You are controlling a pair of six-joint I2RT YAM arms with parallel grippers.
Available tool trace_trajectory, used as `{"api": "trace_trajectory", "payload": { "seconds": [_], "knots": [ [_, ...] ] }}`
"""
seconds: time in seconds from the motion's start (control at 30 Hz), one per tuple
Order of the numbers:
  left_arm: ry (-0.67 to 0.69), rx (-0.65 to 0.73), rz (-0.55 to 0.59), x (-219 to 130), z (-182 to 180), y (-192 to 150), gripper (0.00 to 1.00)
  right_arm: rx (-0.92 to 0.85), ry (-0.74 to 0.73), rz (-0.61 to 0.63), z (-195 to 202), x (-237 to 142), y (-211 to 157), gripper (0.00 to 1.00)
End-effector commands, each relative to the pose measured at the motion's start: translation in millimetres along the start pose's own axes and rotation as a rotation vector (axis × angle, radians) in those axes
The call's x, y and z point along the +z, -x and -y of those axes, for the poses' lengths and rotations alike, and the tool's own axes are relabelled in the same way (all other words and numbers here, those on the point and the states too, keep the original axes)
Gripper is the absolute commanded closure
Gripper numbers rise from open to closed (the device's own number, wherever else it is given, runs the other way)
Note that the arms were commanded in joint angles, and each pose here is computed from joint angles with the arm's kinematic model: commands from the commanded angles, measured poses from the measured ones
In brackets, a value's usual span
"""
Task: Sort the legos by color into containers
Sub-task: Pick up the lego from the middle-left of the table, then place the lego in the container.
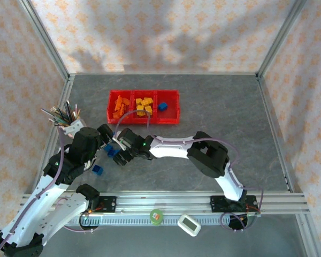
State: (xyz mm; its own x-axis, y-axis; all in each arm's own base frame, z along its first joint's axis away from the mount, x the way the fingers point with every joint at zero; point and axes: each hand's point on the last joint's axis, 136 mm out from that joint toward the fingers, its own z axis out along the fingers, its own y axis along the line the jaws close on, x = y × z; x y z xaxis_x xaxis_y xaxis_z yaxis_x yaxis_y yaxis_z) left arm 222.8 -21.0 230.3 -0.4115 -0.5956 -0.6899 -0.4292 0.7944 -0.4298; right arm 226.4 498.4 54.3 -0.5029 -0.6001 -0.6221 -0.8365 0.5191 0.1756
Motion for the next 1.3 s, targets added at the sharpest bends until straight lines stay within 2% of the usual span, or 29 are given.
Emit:
{"api": "trace_trajectory", "payload": {
  "seconds": [0.0, 0.2, 0.37, 0.53, 0.63, 0.8, 0.87, 1.1, 1.27],
  "knots": [
    [0.053, -0.007, 0.025, -5, -15, 3, 0.00, -0.015, 0.030, 0.018, -10, -9, 7, 0.16],
    [0.057, -0.019, 0.042, -10, -20, 6, 0.00, -0.019, -0.039, -0.012, 3, 13, 2, 0.17],
    [0.060, -0.027, 0.048, -11, -23, 6, 0.00, -0.038, -0.067, -0.024, 8, 24, 2, 0.22],
    [0.058, -0.031, 0.053, -11, -23, 7, 0.00, -0.048, -0.068, -0.034, 9, 30, 3, 0.34],
    [0.054, -0.031, 0.050, -11, -22, 7, 0.00, -0.046, -0.069, -0.016, 8, 24, 8, 0.46],
    [0.019, -0.031, 0.049, -13, -14, 9, 0.00, -0.026, -0.065, 0.016, 5, 2, 16, 0.65],
    [0.009, -0.027, 0.048, -12, -11, 9, 0.00, -0.012, -0.067, 0.039, 6, -11, 20, 0.69],
    [-0.067, -0.007, 0.018, -3, 15, 7, 0.00, 0.150, -0.074, 0.130, 36, -71, 27, 0.72],
    [-0.143, 0.022, -0.021, 8, 40, 1, 0.00, 0.316, -0.215, 0.192, 103, -114, 29, 0.72]
  ]
}}
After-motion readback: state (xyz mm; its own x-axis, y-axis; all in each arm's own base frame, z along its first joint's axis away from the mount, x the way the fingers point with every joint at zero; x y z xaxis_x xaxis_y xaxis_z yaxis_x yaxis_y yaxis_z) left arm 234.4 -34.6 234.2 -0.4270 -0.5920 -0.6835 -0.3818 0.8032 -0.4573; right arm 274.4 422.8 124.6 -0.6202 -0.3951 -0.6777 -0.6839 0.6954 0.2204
